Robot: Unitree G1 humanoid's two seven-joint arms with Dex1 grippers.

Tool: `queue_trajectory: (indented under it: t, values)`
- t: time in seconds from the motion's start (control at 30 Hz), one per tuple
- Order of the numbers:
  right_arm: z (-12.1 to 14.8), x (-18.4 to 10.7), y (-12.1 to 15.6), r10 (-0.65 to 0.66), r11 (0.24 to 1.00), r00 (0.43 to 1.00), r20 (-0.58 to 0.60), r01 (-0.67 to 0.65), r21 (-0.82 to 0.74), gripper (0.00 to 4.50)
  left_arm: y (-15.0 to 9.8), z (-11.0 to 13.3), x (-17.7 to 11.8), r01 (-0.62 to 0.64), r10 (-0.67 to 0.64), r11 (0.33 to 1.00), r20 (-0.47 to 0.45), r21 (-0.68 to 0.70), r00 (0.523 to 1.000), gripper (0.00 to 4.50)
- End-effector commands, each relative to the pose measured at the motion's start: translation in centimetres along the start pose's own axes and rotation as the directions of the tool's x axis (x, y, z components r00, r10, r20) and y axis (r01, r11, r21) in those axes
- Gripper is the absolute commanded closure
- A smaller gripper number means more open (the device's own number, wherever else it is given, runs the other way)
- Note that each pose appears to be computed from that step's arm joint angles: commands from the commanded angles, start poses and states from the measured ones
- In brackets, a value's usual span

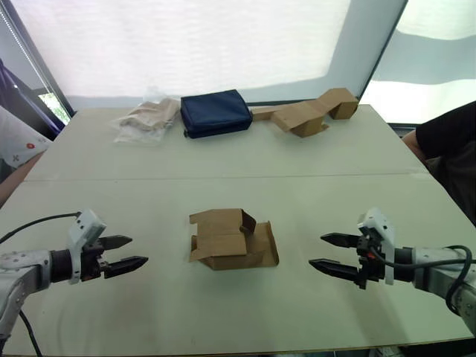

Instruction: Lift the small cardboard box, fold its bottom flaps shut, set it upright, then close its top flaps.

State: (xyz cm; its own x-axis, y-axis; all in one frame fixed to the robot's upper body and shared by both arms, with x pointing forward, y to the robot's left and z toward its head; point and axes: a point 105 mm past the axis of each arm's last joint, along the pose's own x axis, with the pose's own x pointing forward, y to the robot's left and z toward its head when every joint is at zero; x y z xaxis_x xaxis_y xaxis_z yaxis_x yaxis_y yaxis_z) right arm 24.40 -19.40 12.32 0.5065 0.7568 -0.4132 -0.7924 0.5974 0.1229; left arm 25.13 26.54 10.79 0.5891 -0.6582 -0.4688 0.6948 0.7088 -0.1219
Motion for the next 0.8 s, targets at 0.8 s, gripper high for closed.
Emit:
queue_trajectory:
  t: [0.8]
  values:
    - [0.4, -0.6, -0.8, -0.017, 0.998, 1.000, -0.010, 0.016, -0.055, 0.08, 0.7, 2.0, -0.1, -0.043, 0.042, 0.999, 0.070, 0.015, 0.997, 0.00]
